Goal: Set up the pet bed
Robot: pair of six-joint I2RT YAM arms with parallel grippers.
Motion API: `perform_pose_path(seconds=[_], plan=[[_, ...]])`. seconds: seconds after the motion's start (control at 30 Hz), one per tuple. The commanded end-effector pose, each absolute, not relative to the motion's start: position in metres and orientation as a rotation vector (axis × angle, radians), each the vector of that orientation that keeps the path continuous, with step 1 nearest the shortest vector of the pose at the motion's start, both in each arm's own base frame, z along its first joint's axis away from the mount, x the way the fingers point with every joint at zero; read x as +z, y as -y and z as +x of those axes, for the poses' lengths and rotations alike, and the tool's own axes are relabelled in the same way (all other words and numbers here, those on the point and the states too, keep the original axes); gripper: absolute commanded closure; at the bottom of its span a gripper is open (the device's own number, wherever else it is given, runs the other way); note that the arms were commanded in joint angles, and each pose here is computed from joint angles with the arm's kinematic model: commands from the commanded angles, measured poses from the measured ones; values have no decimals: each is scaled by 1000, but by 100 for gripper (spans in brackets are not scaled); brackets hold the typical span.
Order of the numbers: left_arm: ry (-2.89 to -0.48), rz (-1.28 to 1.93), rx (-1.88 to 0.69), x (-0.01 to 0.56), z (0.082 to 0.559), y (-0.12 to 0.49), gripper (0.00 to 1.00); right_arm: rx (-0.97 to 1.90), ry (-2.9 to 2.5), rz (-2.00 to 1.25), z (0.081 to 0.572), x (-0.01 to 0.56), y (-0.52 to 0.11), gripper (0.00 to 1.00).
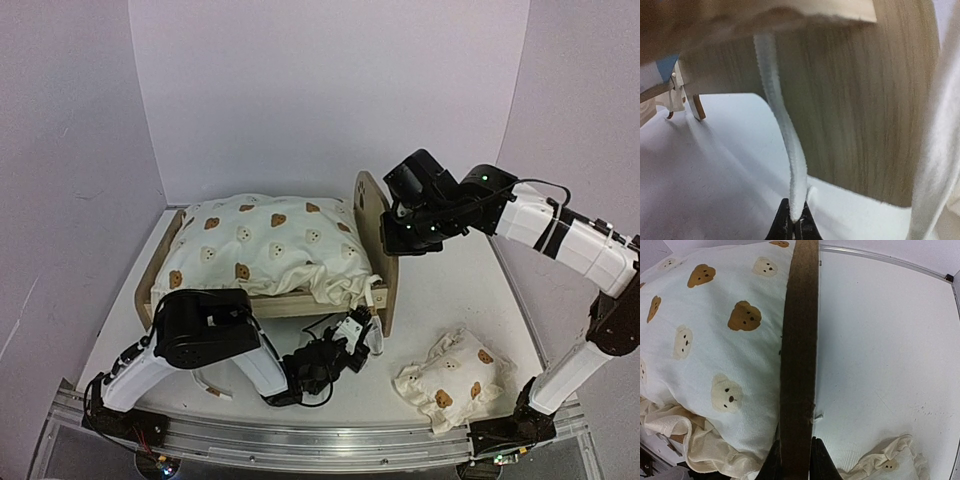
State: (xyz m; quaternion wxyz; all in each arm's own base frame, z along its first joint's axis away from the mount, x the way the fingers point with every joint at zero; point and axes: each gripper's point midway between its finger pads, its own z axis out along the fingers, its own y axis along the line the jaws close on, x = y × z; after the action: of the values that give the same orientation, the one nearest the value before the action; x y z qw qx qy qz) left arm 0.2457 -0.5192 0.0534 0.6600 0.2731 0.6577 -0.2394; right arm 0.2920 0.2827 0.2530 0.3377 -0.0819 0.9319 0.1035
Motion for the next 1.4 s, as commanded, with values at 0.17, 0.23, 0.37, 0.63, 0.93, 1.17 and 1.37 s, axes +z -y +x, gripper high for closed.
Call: perform_pose_path(seconds=[0.17, 0.23, 0.37, 0.63, 0.93, 1.17, 1.37], plan=[[-1452, 789, -867, 120, 158, 503, 100, 746, -1952, -11, 323, 377, -341, 100], [-1480, 811, -935, 118, 145, 499, 100, 698, -1952, 8, 331, 364, -341, 100], [-1509, 884, -1026, 107, 127, 497, 100, 638, -1933, 26, 342, 339, -342, 100], [-1594, 890, -1074, 88, 120, 486, 100, 514, -2031, -140, 338, 280, -345, 100], [-1638, 830, -1103, 94, 126, 471, 100, 382, -2352, -556, 255, 231, -291, 27], [-1683, 821, -1195, 95, 123, 468, 100, 885, -2392, -756, 170, 198, -299, 18], [-1704, 803, -1213, 96, 123, 466, 100, 1224, -2208, -612, 163, 168, -334, 33]])
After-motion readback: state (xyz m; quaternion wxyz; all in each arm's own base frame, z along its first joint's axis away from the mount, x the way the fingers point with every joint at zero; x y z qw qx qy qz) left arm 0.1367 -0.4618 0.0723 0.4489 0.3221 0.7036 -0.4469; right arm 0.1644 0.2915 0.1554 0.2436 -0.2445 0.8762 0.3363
